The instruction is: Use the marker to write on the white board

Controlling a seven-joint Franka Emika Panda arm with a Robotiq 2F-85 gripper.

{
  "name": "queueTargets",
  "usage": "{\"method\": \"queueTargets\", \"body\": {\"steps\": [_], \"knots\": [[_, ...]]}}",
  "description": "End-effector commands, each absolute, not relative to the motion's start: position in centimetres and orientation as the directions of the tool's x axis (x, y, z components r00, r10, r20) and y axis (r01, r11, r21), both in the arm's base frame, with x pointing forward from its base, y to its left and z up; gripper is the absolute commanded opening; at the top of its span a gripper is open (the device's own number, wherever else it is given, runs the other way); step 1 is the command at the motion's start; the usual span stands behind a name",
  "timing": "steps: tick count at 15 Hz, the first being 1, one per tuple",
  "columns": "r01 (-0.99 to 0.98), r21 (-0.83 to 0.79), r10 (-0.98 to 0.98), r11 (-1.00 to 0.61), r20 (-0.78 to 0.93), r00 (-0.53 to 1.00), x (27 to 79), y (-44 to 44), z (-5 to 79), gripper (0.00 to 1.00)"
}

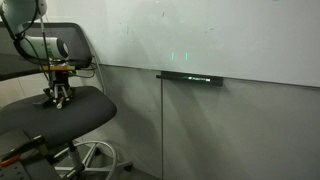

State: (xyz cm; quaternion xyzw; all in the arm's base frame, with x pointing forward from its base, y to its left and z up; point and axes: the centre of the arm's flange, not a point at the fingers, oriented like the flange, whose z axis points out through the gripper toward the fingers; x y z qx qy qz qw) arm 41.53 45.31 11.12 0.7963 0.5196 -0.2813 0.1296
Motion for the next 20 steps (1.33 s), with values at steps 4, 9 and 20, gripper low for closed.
{"method": "queueTargets", "body": {"steps": [4, 9, 20], "knots": [[0.883, 0.068, 0.726, -0.464, -0.542, 0.423, 39.6, 46.0, 16.7, 0.06], [0.805, 0.208, 0.682, -0.555, -0.440, 0.584, 38.4, 44.1, 21.1, 0.06], [0.597, 0.476, 0.556, -0.646, -0.243, 0.795, 39.2, 39.5, 29.2, 0.06]]}}
